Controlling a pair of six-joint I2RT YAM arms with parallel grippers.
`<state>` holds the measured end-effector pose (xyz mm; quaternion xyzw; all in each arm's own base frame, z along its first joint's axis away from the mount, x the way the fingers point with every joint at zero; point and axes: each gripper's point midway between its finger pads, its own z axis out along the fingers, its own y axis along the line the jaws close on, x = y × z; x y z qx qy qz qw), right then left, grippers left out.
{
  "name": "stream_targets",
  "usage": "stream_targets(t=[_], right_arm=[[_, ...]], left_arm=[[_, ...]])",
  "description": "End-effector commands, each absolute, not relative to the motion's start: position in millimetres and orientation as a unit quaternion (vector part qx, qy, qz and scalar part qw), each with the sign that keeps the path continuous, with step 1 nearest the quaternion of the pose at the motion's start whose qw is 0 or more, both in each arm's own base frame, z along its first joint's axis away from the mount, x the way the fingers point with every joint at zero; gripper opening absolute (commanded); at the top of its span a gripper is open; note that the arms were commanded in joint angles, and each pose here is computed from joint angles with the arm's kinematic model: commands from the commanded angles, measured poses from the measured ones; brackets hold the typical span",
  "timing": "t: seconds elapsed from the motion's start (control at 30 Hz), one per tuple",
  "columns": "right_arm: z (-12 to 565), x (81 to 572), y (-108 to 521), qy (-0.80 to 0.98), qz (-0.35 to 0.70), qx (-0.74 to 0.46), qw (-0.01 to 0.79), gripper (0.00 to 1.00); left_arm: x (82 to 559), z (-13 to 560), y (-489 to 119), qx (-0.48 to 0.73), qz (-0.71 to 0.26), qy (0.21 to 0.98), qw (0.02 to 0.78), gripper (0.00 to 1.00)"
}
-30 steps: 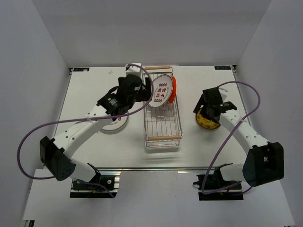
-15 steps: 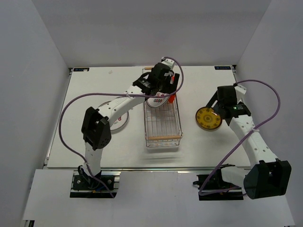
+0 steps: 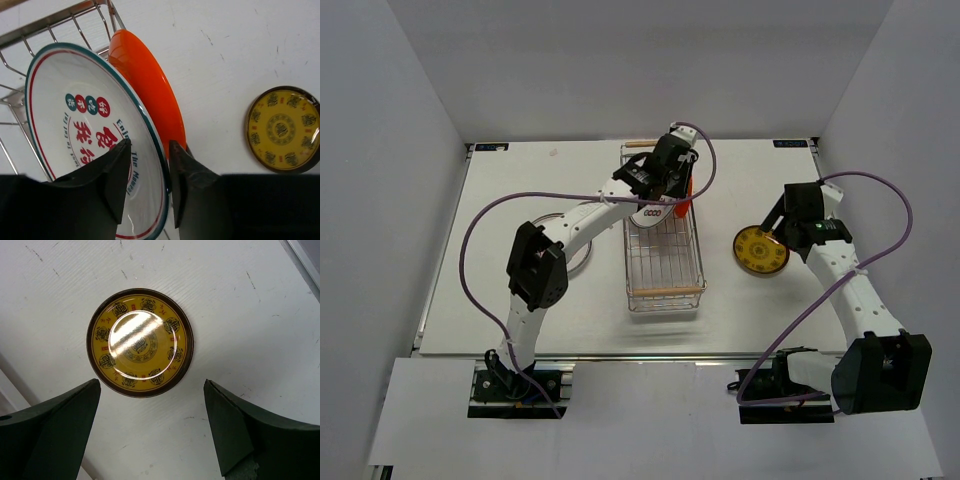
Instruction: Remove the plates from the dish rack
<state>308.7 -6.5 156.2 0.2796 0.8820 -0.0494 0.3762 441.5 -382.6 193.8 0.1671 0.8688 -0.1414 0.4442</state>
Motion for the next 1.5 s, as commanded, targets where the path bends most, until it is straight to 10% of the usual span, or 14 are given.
stream_targets(t=[0.0, 0.3, 1.0, 1.47], right_arm=[[153.8, 308.4, -8.0, 0.884, -0.049, 0.278, 0.374, 0.89], [152.7, 308.2, -10.6, 0.884, -0.043, 0.281, 0.371, 0.89], [155.6, 308.7, -5.1, 0.886, -0.021, 0.274, 0.373, 0.89], [148.8, 307.4, -6.5, 0.895, -0.030, 0.256, 0.364, 0.89]], left_arm=[[444.2, 225.7, -381.6, 0.152, -0.151, 0.855, 0.472, 0.41], [441.1, 238.9, -377.9, 0.138, -0.158, 0.852, 0.479, 0.00], [372.1, 395.6, -333.3, 0.137, -0.268, 0.751, 0.588, 0.00], [383.4, 307.3, -184.0, -0.019, 0.046, 0.818, 0.573, 0.00]])
